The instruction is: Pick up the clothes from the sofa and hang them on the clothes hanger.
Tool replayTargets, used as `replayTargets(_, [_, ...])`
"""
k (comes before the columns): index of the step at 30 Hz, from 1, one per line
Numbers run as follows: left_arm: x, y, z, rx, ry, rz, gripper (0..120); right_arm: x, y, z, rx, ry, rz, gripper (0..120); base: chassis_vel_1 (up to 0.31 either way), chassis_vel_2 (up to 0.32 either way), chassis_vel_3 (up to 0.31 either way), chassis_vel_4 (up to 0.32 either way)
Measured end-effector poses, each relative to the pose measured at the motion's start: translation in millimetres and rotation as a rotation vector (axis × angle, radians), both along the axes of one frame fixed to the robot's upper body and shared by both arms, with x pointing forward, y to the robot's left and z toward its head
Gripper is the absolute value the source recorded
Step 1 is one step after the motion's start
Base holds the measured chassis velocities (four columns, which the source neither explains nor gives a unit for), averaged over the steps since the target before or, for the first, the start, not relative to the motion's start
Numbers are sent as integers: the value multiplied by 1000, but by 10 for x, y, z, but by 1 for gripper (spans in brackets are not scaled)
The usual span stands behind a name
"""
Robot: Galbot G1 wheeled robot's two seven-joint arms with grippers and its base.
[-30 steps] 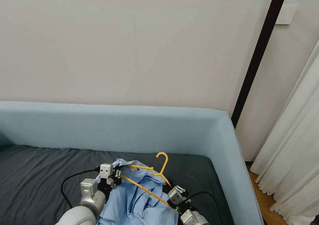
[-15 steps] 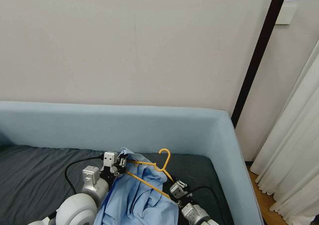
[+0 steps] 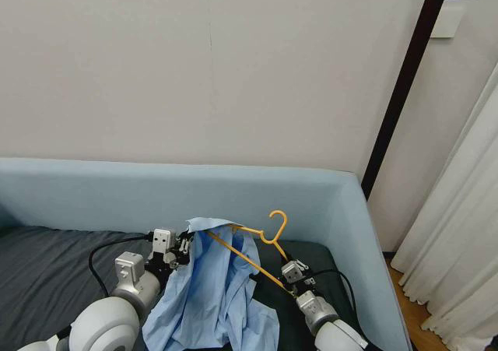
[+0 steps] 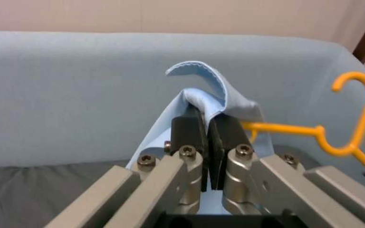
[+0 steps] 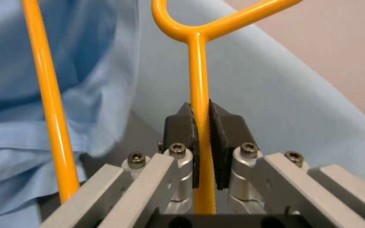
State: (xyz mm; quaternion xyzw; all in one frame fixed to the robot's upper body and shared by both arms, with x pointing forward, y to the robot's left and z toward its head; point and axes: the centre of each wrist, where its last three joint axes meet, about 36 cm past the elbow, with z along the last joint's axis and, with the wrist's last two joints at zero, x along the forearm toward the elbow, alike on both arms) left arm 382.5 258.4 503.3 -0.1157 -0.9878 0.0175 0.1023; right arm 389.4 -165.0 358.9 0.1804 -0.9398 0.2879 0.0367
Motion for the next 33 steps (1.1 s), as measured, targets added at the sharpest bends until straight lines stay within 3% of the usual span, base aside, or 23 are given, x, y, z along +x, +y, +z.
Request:
replayTargets(8, [214, -92, -16, -2, 2, -13, 0, -147, 37, 2, -25, -31, 71, 5, 0, 0, 0, 0])
replayTargets(18, [279, -361, 120, 4, 4, -118, 0, -143, 181, -3, -8, -17, 83, 5, 0, 0, 0, 0])
replayTargets(27, [67, -666, 95, -26, 28, -241, 0, -49, 257, -24, -20, -15, 88, 5, 0, 0, 0, 0])
replayTargets(33, [-121, -727, 6, -25, 46, -306, 0, -50, 239, 28, -13, -23, 89, 5, 0, 0, 0, 0])
